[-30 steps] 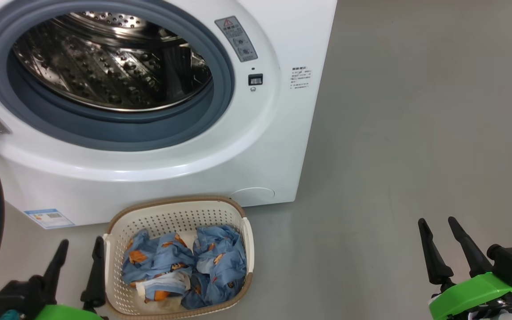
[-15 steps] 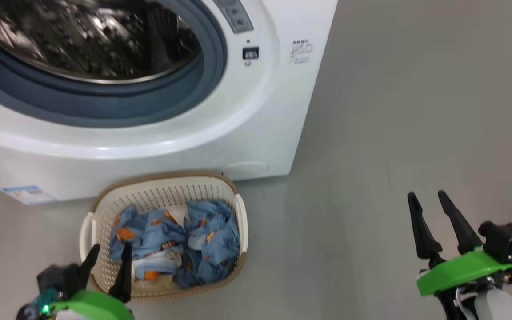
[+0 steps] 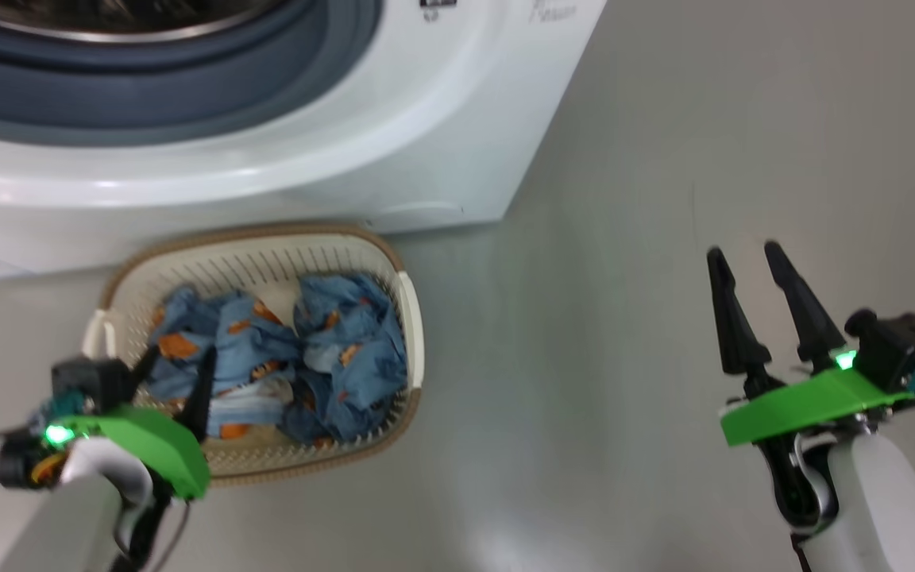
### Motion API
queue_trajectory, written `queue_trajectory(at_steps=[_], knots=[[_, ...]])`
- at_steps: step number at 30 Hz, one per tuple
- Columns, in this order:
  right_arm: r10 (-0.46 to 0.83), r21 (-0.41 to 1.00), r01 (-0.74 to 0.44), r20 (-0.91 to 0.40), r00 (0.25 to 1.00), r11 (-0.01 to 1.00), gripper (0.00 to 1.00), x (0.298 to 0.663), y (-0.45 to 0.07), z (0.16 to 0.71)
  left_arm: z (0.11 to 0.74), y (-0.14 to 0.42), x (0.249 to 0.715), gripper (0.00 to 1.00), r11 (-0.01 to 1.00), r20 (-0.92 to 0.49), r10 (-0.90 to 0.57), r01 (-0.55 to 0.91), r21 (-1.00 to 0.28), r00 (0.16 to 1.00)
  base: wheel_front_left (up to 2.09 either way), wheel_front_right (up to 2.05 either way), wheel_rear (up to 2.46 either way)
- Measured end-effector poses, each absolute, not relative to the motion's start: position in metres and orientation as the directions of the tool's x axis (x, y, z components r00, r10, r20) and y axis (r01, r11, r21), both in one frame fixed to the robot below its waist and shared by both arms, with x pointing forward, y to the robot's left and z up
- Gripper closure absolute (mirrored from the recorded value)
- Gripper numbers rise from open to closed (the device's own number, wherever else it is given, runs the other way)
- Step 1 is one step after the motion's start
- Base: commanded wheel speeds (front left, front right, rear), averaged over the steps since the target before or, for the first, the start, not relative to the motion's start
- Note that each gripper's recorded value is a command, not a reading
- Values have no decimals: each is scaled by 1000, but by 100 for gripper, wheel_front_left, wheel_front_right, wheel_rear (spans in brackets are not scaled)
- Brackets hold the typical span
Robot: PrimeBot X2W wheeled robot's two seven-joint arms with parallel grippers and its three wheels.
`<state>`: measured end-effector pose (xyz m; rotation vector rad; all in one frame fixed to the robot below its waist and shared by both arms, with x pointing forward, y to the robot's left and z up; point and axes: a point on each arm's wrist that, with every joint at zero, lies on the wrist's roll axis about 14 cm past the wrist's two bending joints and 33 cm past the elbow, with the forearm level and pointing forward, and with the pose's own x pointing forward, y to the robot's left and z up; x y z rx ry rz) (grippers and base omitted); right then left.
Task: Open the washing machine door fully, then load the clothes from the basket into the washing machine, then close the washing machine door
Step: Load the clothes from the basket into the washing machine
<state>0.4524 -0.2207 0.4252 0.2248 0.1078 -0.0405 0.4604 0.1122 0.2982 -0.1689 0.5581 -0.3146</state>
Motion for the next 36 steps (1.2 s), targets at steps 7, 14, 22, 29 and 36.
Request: queue_trajectory(at_steps=[7,14,22,29,36], knots=[[-6,217,36,-135,991,975,0,473,-212,405,255,115,480,0,940,-586,-340,271,-207,735,0,0,0],[-5,209,43,-178,984,977,0,484,-212,379,211,116,488,0,938,-671,-339,290,-189,659,0,0,0],[7,190,36,-221,975,981,0,494,-210,352,168,106,491,0,922,-746,-362,336,-195,559,0,0,0],[13,188,35,-248,969,982,0,497,-207,334,138,94,488,0,909,-792,-381,348,-227,477,0,0,0],[3,175,45,-264,964,984,0,495,-212,325,119,90,484,0,900,-824,-381,372,-226,419,0,0,0]])
